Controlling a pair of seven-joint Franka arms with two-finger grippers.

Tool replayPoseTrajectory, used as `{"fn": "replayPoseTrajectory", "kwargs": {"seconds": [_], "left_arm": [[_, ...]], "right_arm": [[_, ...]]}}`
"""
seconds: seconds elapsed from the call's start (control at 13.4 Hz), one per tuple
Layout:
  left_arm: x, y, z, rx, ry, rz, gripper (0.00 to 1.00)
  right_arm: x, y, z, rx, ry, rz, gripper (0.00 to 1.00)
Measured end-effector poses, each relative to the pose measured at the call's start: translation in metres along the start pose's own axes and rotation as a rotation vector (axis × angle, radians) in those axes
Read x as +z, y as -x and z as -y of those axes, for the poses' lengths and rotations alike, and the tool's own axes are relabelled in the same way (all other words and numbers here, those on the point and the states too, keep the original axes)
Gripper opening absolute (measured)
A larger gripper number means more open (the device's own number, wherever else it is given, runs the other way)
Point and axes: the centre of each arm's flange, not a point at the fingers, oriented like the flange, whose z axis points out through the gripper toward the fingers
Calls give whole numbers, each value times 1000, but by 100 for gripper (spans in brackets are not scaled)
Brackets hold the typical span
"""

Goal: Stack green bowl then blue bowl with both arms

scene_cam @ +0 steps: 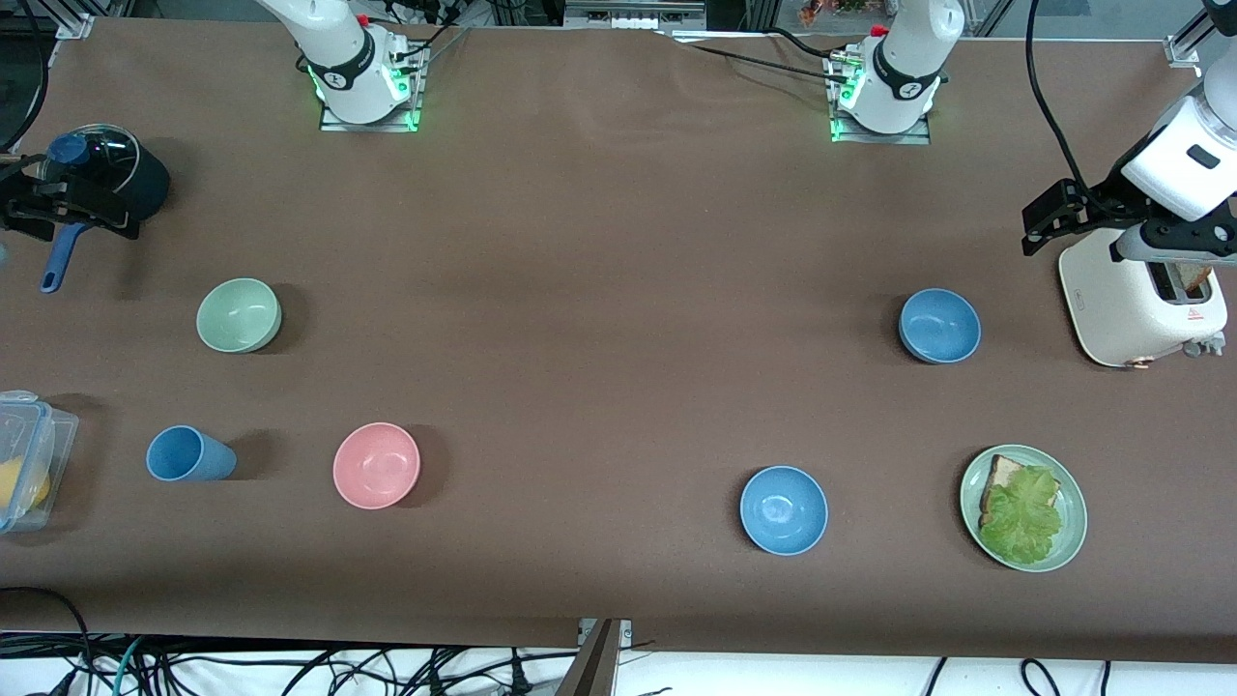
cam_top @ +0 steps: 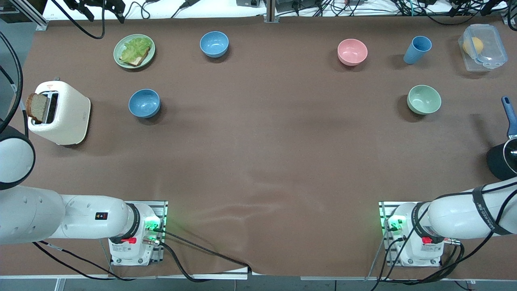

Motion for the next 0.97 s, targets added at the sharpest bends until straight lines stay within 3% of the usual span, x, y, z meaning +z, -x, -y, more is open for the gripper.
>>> {"fn": "replayPoseTrajectory", "kwargs": {"seconds": [0.97], "left_arm": [[0, 0, 0, 0, 0, 0, 100]], "right_arm": [[-1, 0, -3, 4, 7, -6, 100]]}}
